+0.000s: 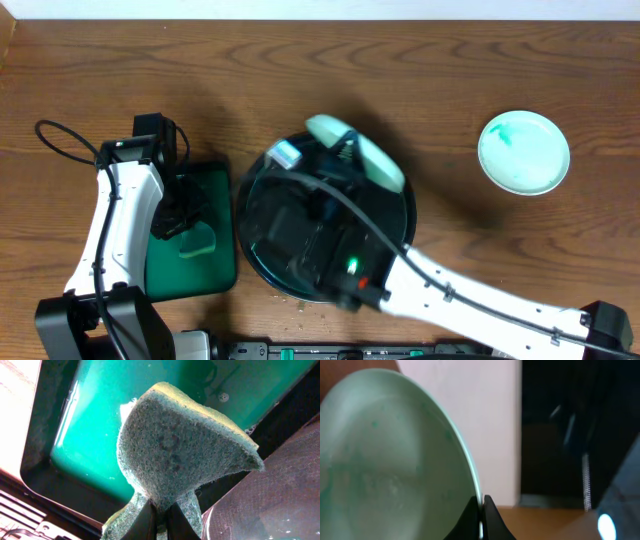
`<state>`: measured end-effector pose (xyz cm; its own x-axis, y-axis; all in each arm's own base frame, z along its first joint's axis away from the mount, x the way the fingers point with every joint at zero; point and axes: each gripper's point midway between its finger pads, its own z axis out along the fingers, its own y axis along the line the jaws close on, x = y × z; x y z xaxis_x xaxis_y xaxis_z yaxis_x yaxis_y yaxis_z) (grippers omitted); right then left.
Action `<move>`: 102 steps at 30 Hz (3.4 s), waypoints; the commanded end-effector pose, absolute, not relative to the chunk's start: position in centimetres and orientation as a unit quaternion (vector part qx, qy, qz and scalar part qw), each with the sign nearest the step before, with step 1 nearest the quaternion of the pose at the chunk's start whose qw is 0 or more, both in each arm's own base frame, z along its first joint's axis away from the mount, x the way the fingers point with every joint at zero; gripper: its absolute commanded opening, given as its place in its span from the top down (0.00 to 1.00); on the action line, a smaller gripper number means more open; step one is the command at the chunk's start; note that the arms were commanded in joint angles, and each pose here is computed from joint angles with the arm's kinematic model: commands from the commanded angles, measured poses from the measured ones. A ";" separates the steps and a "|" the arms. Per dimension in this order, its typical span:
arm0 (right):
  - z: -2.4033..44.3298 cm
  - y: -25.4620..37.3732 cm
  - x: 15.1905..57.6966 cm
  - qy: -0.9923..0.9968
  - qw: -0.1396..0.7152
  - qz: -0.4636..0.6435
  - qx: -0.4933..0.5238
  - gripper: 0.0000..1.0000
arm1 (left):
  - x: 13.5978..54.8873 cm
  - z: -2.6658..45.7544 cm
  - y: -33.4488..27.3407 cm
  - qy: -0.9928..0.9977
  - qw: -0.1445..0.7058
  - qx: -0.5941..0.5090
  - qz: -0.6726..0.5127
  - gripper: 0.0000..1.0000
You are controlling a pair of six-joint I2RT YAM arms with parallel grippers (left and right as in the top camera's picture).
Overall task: Clean dirty plates on tray and stack at the side
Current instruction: 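Lift the gripped plate with the right gripper off the black tray, then carry the plate right and stack it on the plates at right, then release the plate on the stack and open the right gripper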
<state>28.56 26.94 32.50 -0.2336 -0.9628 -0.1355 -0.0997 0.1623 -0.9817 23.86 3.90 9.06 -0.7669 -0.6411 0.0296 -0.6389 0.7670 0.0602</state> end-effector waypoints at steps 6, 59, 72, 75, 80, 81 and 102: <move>35.0 29.7 26.0 0.520 0.402 -0.554 -0.511 0.99 | 24.2 9.5 4.1 -0.941 0.015 0.336 -0.024 0.93; 20.0 10.2 38.5 0.951 0.291 0.027 0.099 0.99 | 24.6 9.5 4.2 -0.943 0.008 0.331 -0.023 0.93; 14.6 -10.5 37.2 0.907 0.202 0.003 0.370 0.99 | 24.8 9.5 4.2 -0.943 0.002 0.331 -0.021 0.93; 11.8 -12.7 36.3 0.909 0.161 -0.007 0.384 0.99 | 24.8 9.5 4.2 -0.943 0.002 0.331 -0.022 0.93; 8.2 -14.4 35.8 0.905 0.116 -0.003 0.410 0.99 | 24.8 9.5 4.2 -0.943 0.002 0.331 -0.022 0.93; 7.6 -14.6 35.8 0.904 0.111 -0.003 0.412 0.99 | 24.8 9.5 4.2 -0.943 0.002 0.331 -0.022 0.93; 5.1 -13.3 36.8 0.919 0.088 0.039 0.382 0.71 | 25.2 9.5 4.3 -0.944 -0.005 0.330 -0.020 0.93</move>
<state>36.53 -14.01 4.72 -0.6604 0.7375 -0.1411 0.7305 0.6745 0.1064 24.83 4.02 9.02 -0.7797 -0.6262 -0.0031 -0.6258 0.7790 0.0389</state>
